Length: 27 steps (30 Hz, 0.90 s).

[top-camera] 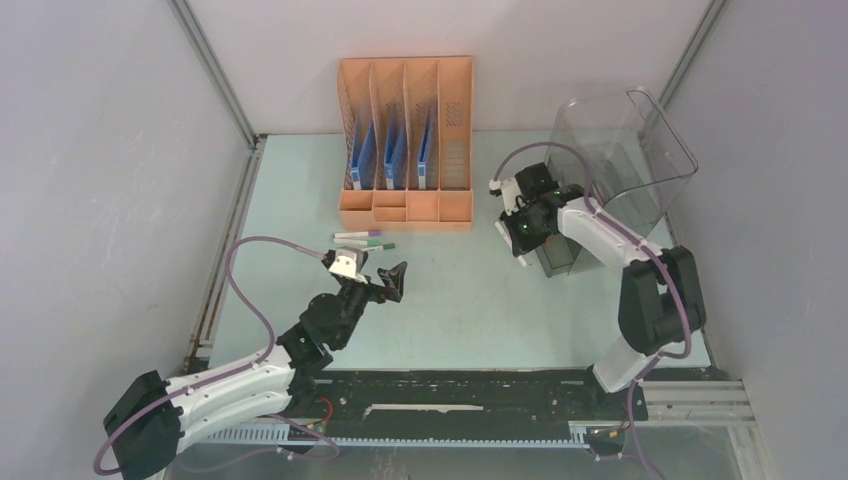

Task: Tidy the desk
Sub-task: Pick up the stationery from the center of the board, then place the stationery in the drawer.

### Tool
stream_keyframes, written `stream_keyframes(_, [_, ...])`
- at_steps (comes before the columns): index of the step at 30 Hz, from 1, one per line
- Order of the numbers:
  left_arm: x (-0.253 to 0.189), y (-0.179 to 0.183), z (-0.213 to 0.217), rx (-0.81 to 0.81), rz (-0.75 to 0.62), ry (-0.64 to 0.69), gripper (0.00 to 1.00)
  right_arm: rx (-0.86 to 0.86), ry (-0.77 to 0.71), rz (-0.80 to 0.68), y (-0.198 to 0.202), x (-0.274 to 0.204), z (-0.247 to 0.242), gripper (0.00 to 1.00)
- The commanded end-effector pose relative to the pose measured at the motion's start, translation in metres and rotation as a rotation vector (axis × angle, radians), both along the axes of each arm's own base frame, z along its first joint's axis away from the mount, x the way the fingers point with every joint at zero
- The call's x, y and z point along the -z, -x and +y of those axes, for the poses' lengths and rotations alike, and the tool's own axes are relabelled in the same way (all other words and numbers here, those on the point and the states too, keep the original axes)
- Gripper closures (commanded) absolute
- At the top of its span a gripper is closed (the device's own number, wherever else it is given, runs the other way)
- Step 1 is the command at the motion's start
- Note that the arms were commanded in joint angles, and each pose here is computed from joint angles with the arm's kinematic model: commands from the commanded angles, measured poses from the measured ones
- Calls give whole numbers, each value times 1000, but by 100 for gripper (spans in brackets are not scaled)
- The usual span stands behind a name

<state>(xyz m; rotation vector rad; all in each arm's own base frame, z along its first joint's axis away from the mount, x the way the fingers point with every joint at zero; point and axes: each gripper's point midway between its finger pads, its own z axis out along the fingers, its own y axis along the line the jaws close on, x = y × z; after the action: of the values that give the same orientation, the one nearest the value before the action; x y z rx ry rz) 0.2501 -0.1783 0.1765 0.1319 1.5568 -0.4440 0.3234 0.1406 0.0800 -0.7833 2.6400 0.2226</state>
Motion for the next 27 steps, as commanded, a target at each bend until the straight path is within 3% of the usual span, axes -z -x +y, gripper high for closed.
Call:
stream_keyframes(1, [-6,-1,5,-15,-33,12,0,-8,-66,-130,-8,-42,-1,100])
stream_keyframes(11, [-6,-1,4,-16,-31,10,0,167,82,-371,-34,-79,-63,100])
stream_keyframes(24, [-6,-1,4,-15,-30,9,0,218,211,-341,-41,-56,-86,100])
stream_keyframes(27, [-6,-1,4,-15,-31,10,0,216,228,-319,-41,-47,-88,89])
